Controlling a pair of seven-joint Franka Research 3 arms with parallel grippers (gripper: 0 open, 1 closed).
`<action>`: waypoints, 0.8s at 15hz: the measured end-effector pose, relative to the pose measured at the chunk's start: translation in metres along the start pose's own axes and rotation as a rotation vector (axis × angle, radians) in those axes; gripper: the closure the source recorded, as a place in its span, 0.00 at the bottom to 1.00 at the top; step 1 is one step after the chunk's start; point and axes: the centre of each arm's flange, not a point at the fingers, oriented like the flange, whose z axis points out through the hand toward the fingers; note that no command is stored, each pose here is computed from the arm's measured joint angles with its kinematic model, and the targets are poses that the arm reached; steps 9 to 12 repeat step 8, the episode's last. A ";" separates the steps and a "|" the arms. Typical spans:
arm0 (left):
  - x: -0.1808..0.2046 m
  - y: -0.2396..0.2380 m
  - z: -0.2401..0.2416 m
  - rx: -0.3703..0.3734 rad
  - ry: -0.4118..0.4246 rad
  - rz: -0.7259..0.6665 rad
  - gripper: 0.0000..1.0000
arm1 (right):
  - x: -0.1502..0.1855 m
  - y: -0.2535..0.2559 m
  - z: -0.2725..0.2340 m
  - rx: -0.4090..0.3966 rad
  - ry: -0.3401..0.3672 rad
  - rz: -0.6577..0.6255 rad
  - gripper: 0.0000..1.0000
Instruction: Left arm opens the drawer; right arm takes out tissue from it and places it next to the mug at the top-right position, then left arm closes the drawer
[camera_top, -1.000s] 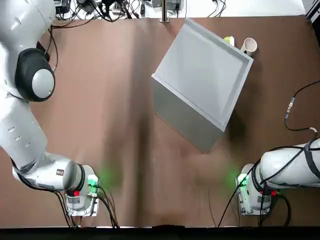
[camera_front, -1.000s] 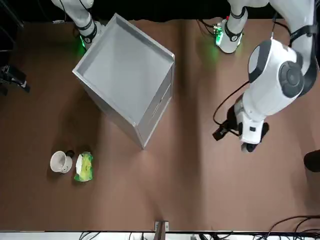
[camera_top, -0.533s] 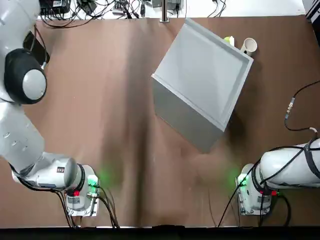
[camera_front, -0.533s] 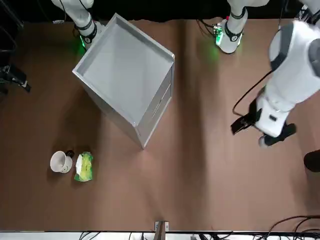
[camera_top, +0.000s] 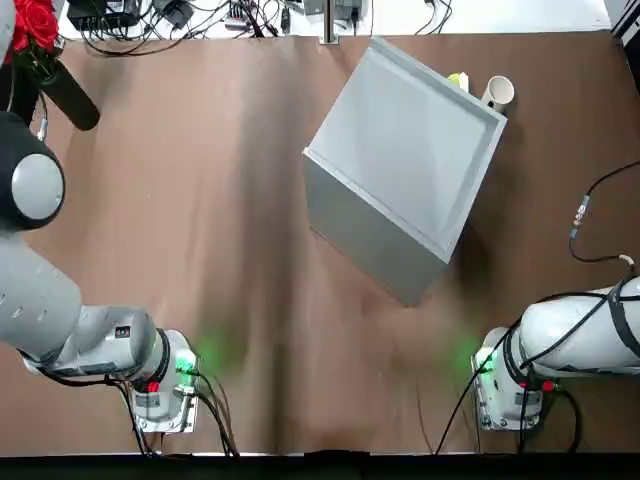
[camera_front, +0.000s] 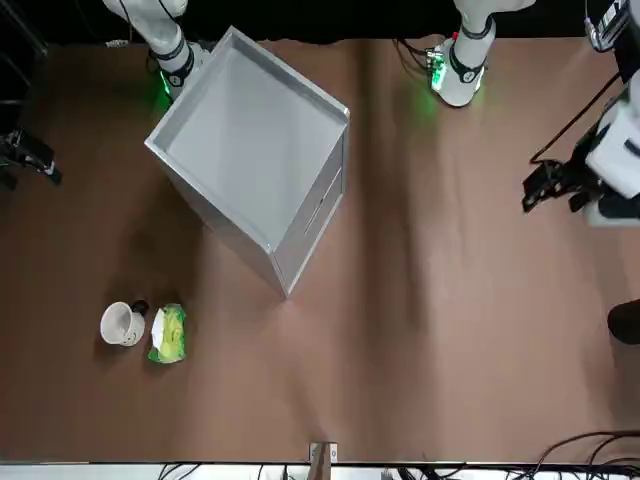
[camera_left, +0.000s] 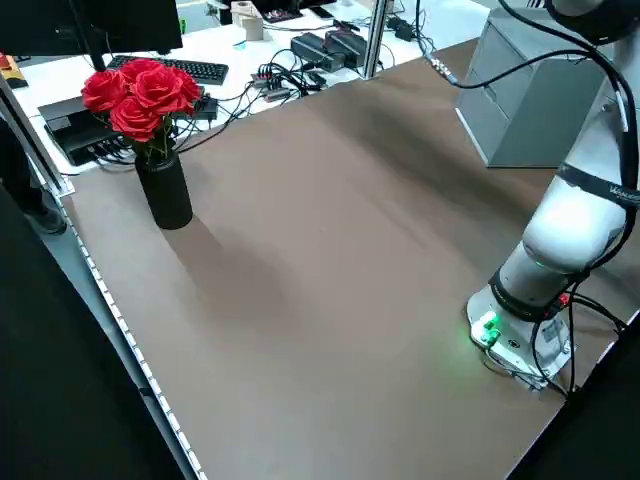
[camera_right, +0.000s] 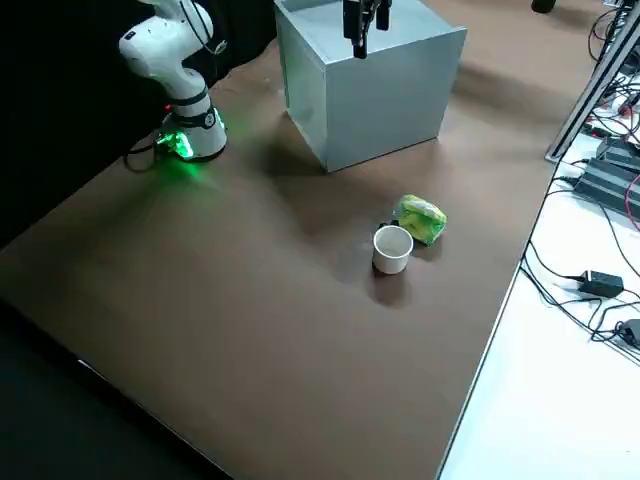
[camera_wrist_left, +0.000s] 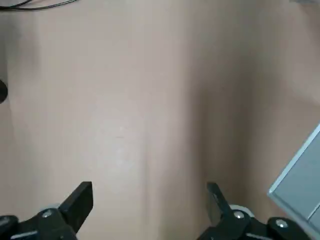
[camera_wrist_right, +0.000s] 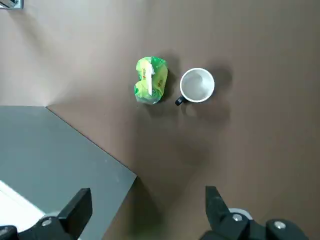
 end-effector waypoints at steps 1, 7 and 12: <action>-0.002 -0.001 -0.001 0.002 -0.002 0.011 0.00 | 0.000 0.000 0.000 0.000 -0.003 0.002 0.00; -0.003 0.004 0.007 0.005 -0.018 0.011 0.00 | -0.001 0.004 0.008 -0.006 -0.021 0.086 0.00; -0.003 0.002 0.007 0.005 -0.017 0.009 0.00 | -0.001 0.006 0.007 -0.024 -0.021 0.095 0.00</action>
